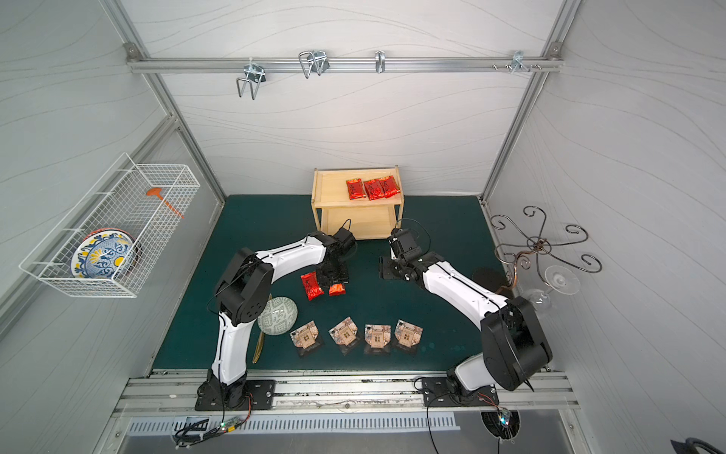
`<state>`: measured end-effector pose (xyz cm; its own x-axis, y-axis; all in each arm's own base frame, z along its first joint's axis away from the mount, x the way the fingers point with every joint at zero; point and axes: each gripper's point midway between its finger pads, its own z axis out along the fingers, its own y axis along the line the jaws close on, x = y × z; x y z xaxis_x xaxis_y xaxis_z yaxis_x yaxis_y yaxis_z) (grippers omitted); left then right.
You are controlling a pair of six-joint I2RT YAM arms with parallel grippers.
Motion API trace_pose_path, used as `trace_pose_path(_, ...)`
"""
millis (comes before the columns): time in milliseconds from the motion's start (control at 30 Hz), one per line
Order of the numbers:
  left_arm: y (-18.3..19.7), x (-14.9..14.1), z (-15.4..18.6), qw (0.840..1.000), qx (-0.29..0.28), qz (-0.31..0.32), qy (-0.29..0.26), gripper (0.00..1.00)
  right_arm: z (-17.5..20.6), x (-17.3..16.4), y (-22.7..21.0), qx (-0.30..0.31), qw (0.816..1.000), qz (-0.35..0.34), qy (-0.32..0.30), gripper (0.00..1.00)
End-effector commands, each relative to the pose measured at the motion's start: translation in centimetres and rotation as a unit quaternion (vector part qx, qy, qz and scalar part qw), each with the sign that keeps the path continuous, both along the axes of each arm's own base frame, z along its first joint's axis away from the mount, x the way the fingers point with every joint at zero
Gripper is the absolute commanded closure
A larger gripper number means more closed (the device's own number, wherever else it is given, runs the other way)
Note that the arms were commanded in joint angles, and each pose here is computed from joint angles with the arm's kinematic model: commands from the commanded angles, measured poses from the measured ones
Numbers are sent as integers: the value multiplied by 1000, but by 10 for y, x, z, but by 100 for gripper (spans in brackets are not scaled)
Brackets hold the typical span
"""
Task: Place the tea bags on the shelf by color
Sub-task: Pick up the tea bag from the center of the board.
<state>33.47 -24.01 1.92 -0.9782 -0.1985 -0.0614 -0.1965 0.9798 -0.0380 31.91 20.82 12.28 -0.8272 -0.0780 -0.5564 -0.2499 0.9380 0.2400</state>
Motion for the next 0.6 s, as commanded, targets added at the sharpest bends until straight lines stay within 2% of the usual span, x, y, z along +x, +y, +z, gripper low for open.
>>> trace_pose_path(0, -2, 14, 21, 999, -7, -4, -31, 49, 6, 5, -4, -4, 1000, -8, -8, 33)
trace_pose_path(167, 0, 17, 40, 998, -8, -10, -54, 49, 6, 6, -8, -8, 1000, -13, -11, 33)
trace_pose_path(400, 8, 27, 90, 993, -2, -25, -113, 50, 11, 7, -13, -10, 1000, -20, -18, 33)
trace_pose_path(567, 5, 27, 107, 992, -19, -33, -122, 50, 16, 7, -15, 0, 999, -25, -28, 33)
